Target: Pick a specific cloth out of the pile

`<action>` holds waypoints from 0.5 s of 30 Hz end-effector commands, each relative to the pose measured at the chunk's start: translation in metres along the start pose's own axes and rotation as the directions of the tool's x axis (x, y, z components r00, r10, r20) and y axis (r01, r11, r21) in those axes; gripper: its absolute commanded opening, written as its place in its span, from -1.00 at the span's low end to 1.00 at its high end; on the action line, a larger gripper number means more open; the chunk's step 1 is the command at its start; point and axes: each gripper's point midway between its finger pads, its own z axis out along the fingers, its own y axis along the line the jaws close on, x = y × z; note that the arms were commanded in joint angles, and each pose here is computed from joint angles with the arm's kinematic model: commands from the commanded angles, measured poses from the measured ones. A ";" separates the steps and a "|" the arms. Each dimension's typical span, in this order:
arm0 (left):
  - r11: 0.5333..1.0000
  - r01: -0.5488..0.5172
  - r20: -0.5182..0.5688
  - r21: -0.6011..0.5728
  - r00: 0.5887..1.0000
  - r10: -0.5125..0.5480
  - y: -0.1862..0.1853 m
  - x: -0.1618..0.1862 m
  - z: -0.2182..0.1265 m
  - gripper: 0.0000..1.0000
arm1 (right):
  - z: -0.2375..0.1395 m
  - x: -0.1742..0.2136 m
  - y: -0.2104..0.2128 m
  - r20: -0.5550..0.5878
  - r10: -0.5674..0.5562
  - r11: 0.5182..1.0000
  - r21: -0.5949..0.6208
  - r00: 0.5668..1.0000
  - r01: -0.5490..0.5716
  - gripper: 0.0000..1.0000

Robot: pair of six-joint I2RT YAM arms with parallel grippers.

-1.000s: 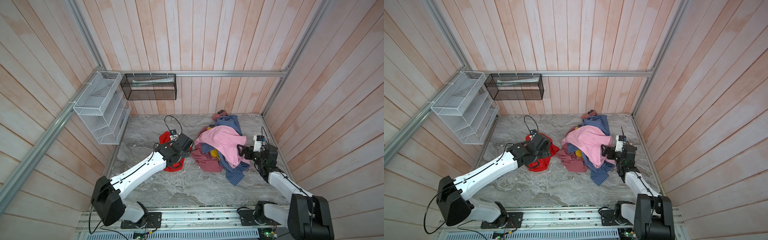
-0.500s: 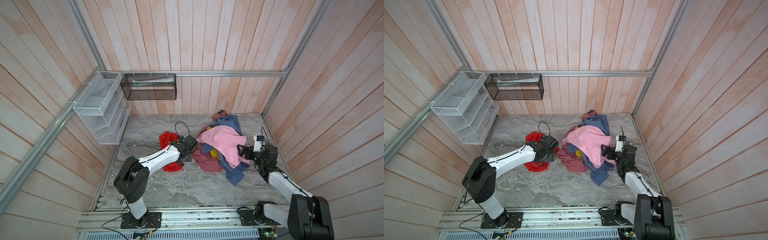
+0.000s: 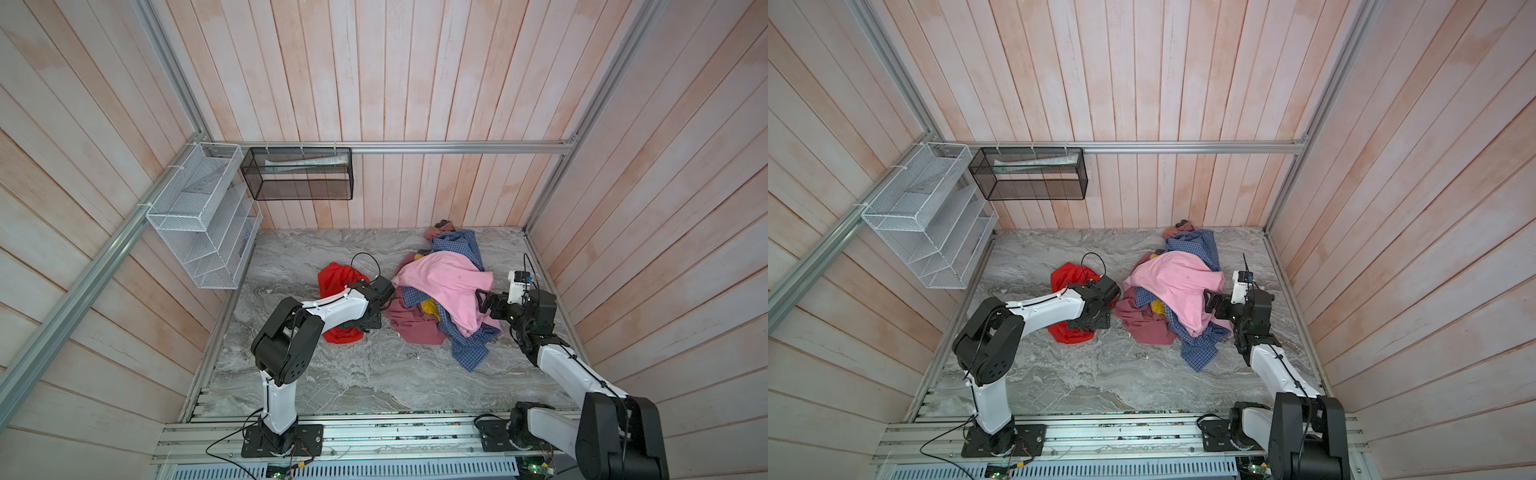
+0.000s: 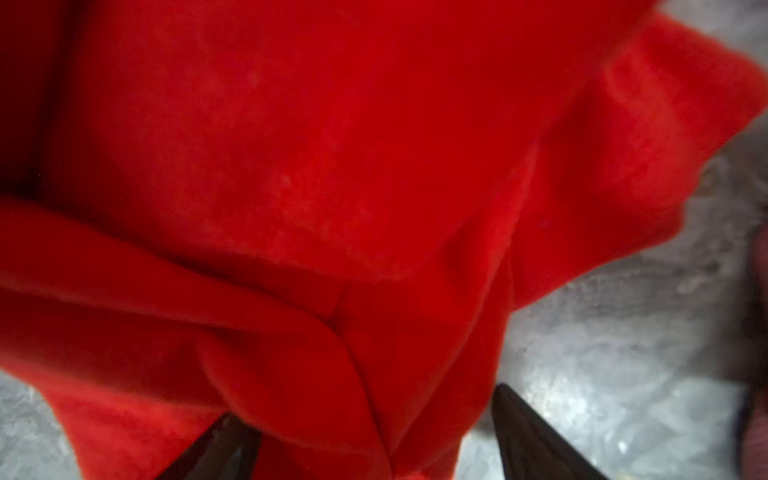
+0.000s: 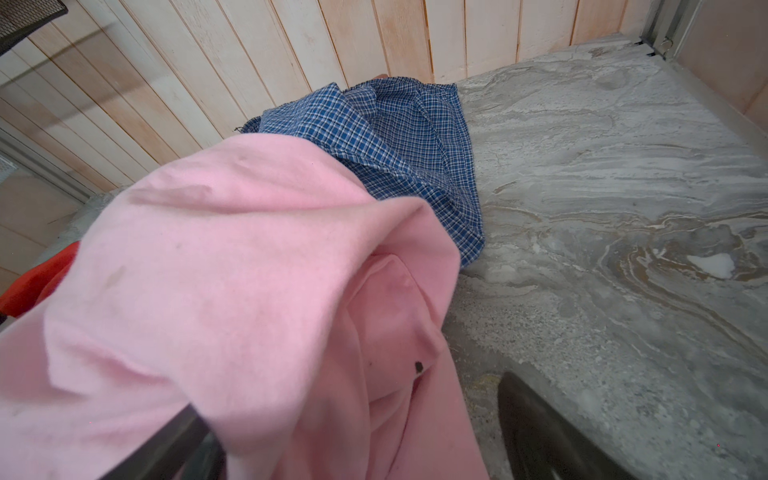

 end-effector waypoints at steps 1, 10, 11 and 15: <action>1.000 -0.006 -0.044 -0.018 0.999 0.006 -0.002 0.008 0.021 0.56 | -0.003 -0.014 -0.002 0.031 -0.029 0.999 0.025 0.999 0.028 0.96; 0.980 0.183 0.033 0.081 0.982 -0.187 0.023 -0.002 0.008 -1.00 | -0.004 -0.014 -0.006 0.037 -0.027 0.999 0.041 0.999 0.025 0.96; 0.979 0.185 0.061 0.082 0.980 -0.190 0.026 -0.009 0.001 -1.00 | -0.004 -0.014 -0.005 0.037 -0.025 0.999 0.037 0.999 0.023 0.96; 0.980 0.176 0.201 0.090 0.961 -0.191 0.038 -0.044 -0.040 -1.00 | -0.003 -0.015 -0.002 0.035 -0.034 0.999 0.017 0.999 0.034 0.96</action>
